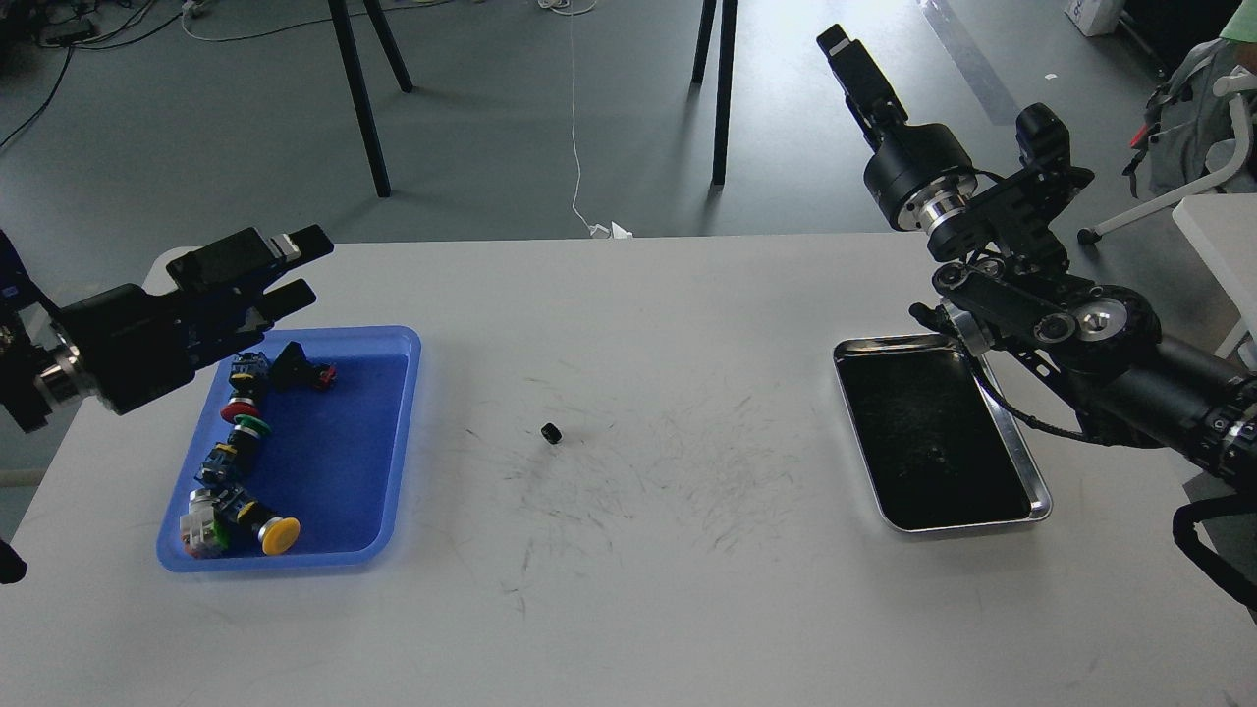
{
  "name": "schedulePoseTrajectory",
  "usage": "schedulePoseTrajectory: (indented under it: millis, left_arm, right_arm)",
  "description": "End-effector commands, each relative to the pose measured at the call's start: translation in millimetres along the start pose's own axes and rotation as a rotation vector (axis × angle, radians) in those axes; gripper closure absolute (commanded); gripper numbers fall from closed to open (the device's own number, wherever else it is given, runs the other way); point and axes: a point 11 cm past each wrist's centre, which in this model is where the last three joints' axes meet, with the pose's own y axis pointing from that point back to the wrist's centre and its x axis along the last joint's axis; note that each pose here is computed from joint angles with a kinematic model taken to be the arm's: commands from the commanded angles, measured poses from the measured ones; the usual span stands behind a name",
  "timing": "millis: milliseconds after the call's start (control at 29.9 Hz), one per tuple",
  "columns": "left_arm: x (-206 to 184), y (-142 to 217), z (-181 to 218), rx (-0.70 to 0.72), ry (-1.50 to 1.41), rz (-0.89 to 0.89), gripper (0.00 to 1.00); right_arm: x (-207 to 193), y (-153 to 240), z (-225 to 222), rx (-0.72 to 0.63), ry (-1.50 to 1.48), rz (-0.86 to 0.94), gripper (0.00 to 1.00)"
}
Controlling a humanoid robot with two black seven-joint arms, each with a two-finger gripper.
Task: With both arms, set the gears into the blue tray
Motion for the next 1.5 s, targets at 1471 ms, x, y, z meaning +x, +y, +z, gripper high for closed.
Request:
schedulePoseTrajectory:
  millis: [1471]
  left_arm:
    - [-104.8,-106.0,-32.5,-0.120,-0.722,-0.323,0.02]
  right_arm:
    - [93.1,72.3,95.4,-0.294,-0.264,0.257,0.05]
